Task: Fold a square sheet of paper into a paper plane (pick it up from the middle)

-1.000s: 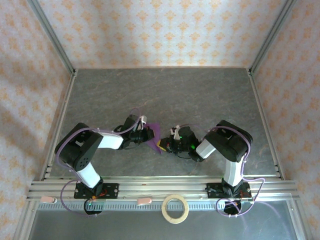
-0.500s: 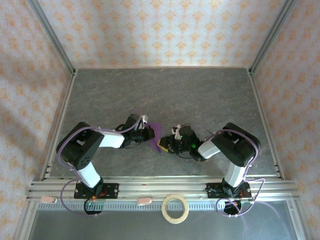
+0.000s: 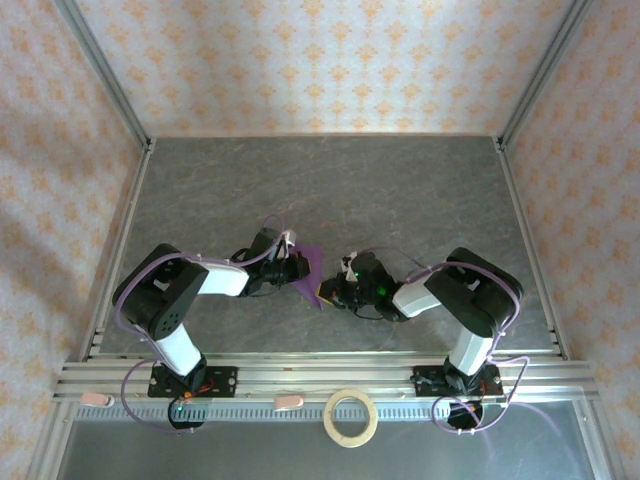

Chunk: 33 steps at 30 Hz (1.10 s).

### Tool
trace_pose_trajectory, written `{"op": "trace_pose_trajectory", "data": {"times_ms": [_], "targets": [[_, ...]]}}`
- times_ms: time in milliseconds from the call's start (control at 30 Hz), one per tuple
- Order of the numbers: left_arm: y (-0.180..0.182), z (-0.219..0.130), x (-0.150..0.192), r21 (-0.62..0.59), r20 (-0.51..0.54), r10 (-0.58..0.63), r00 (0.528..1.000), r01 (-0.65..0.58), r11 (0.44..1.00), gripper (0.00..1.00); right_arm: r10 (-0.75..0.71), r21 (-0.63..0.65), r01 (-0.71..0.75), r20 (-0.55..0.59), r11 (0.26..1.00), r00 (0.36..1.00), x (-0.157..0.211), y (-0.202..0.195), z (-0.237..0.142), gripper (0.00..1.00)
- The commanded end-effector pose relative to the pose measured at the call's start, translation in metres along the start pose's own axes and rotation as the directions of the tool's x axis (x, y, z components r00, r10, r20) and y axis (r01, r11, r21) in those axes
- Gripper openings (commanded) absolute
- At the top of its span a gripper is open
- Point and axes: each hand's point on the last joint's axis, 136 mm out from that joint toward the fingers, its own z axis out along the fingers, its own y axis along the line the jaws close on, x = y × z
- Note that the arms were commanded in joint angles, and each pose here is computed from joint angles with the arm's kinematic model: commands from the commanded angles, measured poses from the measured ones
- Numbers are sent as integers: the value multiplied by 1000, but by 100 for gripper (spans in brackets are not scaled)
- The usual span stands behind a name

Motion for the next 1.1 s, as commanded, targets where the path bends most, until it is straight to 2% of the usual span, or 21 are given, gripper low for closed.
{"op": "trace_pose_trajectory", "data": {"times_ms": [0, 100, 200, 367, 500, 567, 733, 833, 933, 1067], "targets": [[44, 3, 26, -155, -65, -24, 998, 14, 988, 9, 14, 107, -12, -19, 994, 1000, 12, -22, -4, 15], [44, 3, 26, -155, -66, -23, 998, 12, 988, 9, 5, 119, -4, -11, 993, 1000, 11, -21, -7, 20], [44, 4, 26, -154, -67, -24, 997, 13, 988, 9, 0, 135, 3, -17, 991, 1000, 13, -23, -7, 20], [43, 3, 26, -151, -66, -21, 998, 11, 988, 9, 1, 204, 3, -20, 979, 1000, 16, -37, -6, 4], [44, 2, 27, -154, -68, -23, 997, 12, 988, 9, -3, 224, 11, -35, 974, 999, 20, -38, -4, 3], [44, 2, 26, -153, -65, -22, 998, 11, 988, 9, -4, 229, 10, -26, 973, 1000, 18, -36, -5, 5], [44, 3, 27, -152, -68, -23, 997, 12, 988, 9, -25, 233, 25, -6, 972, 1000, 11, -25, -9, 20], [44, 3, 27, -153, -67, -24, 997, 13, 988, 9, -27, 247, 28, -8, 969, 1000, 10, -25, -8, 22], [44, 3, 27, -150, -67, -26, 997, 16, 988, 9, -34, 321, 33, -2, 947, 999, 9, -38, -9, 14], [44, 3, 27, -150, -68, -25, 997, 14, 989, 9, -37, 343, 35, -2, 939, 999, 10, -42, -12, 5]]}}
